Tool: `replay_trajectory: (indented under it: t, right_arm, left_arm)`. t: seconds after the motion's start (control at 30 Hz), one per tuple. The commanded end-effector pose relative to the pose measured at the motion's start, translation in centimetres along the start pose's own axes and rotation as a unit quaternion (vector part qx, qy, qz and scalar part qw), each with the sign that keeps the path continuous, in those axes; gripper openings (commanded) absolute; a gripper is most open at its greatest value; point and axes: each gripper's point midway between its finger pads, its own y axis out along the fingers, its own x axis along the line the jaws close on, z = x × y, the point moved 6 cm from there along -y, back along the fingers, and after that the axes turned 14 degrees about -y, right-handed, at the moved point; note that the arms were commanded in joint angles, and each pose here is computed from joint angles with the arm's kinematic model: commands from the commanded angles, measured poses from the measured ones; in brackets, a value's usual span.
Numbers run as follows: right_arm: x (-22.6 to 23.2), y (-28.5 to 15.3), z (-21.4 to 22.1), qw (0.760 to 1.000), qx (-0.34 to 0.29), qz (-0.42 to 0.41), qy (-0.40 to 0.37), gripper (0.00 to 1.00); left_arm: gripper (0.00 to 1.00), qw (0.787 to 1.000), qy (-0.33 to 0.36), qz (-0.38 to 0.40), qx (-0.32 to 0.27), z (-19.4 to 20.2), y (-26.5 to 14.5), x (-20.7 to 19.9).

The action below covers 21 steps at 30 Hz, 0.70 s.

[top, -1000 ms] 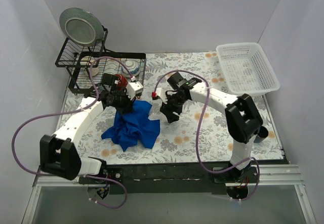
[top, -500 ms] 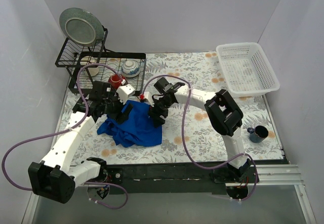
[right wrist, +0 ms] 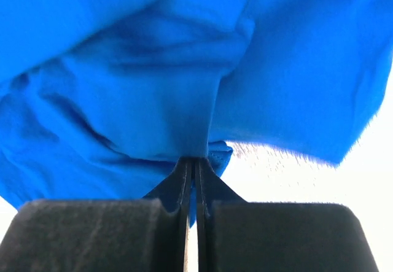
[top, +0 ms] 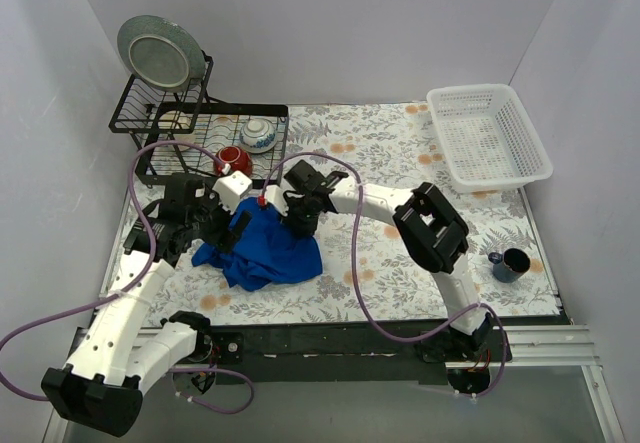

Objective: Roll the t-shirts
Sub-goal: Flatten out the T-shirt at the center of the board.

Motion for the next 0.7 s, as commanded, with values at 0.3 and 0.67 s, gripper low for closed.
replay_trajectory:
  t: [0.3, 0.67]
  right_arm:
    - [-3.7, -25.1, -2.1, 0.965, -0.146, 0.200, 0.083, 0.01]
    - [-2.6, -34.1, 0.3, 0.921, -0.131, 0.337, 0.147, 0.01]
  left_arm:
    - [0.73, 0.999, 0.048, 0.005, -0.022, -1.4, 0.3, 0.5]
    - [0.73, 0.994, 0.068, 0.071, -0.047, -0.2, 3.3, -0.7]
